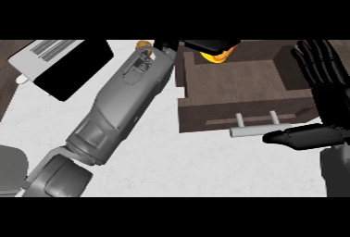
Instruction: Pick up the cup, place it into the drawer and close the drawer
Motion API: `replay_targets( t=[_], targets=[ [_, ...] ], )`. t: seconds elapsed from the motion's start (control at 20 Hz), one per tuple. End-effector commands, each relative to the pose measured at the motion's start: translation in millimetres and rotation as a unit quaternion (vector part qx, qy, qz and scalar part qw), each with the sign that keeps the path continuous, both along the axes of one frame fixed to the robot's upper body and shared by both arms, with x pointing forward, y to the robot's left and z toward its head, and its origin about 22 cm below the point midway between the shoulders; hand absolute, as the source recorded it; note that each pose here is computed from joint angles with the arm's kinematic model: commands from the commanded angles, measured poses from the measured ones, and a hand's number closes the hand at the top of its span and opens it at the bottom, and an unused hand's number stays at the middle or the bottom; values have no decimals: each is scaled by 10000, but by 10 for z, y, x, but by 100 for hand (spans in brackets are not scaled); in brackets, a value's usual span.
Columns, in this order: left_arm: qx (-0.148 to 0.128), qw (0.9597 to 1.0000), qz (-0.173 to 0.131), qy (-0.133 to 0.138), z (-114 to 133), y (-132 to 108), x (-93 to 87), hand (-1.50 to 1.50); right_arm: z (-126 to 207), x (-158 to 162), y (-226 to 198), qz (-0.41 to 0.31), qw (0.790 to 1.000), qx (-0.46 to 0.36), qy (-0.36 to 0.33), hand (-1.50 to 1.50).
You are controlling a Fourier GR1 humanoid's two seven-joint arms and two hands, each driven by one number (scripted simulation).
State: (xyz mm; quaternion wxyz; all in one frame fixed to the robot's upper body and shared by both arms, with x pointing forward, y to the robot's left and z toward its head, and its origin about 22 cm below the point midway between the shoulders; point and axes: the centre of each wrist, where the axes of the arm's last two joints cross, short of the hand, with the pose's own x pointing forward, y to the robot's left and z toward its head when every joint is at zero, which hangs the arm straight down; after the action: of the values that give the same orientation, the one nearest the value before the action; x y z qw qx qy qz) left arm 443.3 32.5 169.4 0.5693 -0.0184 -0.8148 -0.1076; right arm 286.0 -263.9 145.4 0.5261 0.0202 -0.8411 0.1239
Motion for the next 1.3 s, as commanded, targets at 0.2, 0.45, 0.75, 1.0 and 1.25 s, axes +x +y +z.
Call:
replay_targets(
  t=[0.2, 0.45, 0.75, 1.0, 1.25],
  targets=[
    [945, 9927, -263, 705, -270, 2, 21, 150, 65, 87, 149, 269, 9996, 47, -117, -150],
    [1141, 9895, -284, 835, -473, 50, -17, 150, 107, 118, 203, 564, 9982, -5, -209, -150],
    [363, 9954, -398, 791, -469, 35, -51, -150, 148, 145, 248, 1193, 9928, 36, -134, -150],
    [-511, 9953, -677, 458, -473, 56, -72, -150, 76, 96, 617, 2493, 9684, 74, -59, 150],
    [-1075, 9934, -388, 110, -438, 68, -60, -150, 71, 39, 594, 3264, 9387, -979, 512, 150]
  ],
)
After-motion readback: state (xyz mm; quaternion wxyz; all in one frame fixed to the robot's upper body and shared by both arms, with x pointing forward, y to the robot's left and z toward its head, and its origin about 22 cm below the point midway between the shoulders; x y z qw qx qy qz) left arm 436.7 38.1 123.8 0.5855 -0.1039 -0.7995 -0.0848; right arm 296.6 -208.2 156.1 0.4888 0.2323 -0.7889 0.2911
